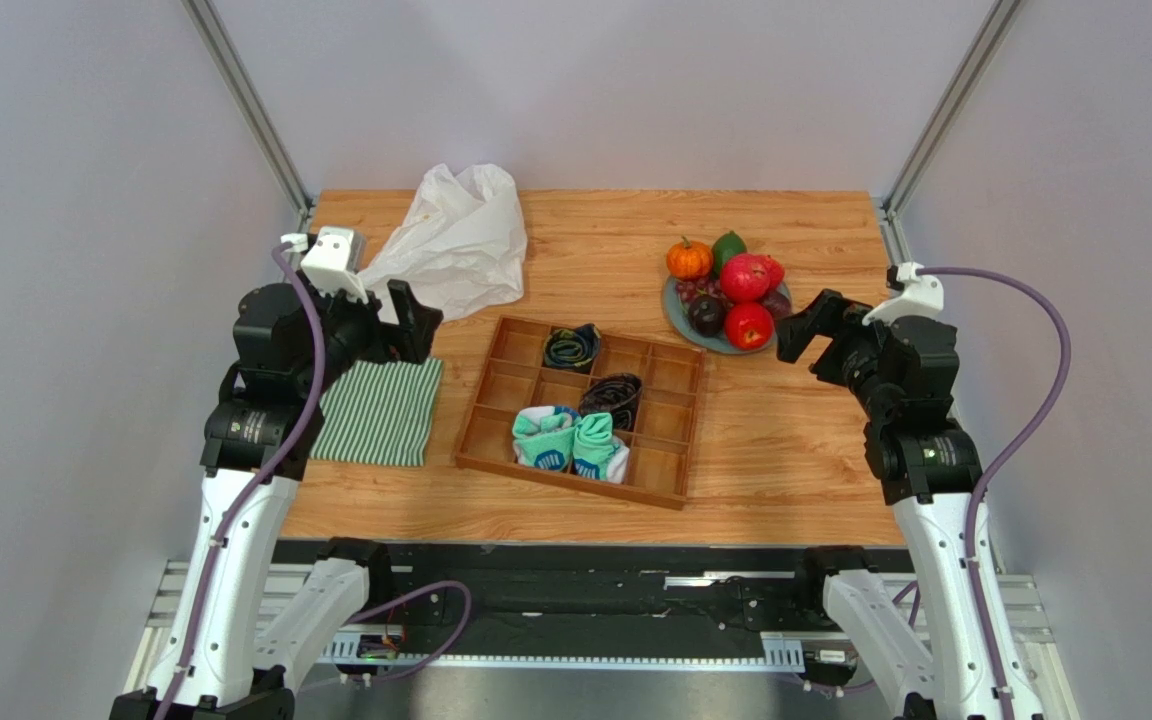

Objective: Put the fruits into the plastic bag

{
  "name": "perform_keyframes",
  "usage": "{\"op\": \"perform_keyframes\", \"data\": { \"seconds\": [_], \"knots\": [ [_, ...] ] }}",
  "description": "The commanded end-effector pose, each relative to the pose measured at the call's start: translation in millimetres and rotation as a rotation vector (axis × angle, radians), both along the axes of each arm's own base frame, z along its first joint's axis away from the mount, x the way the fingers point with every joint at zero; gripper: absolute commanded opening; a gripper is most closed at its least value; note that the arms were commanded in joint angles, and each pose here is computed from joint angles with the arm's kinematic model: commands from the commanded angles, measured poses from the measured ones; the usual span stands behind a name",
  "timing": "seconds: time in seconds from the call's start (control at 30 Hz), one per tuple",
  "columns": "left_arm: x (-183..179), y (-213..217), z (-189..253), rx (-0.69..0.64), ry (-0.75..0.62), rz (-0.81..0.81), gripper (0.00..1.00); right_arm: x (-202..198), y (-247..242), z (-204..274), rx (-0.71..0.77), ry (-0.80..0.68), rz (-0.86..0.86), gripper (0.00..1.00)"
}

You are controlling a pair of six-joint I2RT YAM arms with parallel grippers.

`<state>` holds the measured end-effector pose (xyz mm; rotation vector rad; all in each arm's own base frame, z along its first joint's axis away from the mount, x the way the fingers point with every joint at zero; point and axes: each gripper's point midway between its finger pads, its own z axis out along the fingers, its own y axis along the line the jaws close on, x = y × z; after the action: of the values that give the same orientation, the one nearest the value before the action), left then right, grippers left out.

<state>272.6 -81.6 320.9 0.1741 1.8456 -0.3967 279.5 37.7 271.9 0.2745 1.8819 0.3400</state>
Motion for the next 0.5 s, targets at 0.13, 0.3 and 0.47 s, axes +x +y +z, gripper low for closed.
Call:
{"op": "perform_keyframes", "data": {
  "seconds": [0.13,0.3,0.47],
  "knots": [
    [3.0,5.6,9.0,0.007,-0.031,0.029,0.99,1.9,0.0,18.9,0.017,-0.074,-0.006,0.94],
    [0.9,3.6,11.1,0.007,-0.061,0.013,0.99,0.8,-0.5,19.4,0.015,-0.076,-0.007,0.94],
    [-0.2,-5.5,15.3,0.0,-0.078,-0.045,0.99,-0.3,-1.0,20.9,0.013,-0.079,-0.009,0.93]
  ]
}}
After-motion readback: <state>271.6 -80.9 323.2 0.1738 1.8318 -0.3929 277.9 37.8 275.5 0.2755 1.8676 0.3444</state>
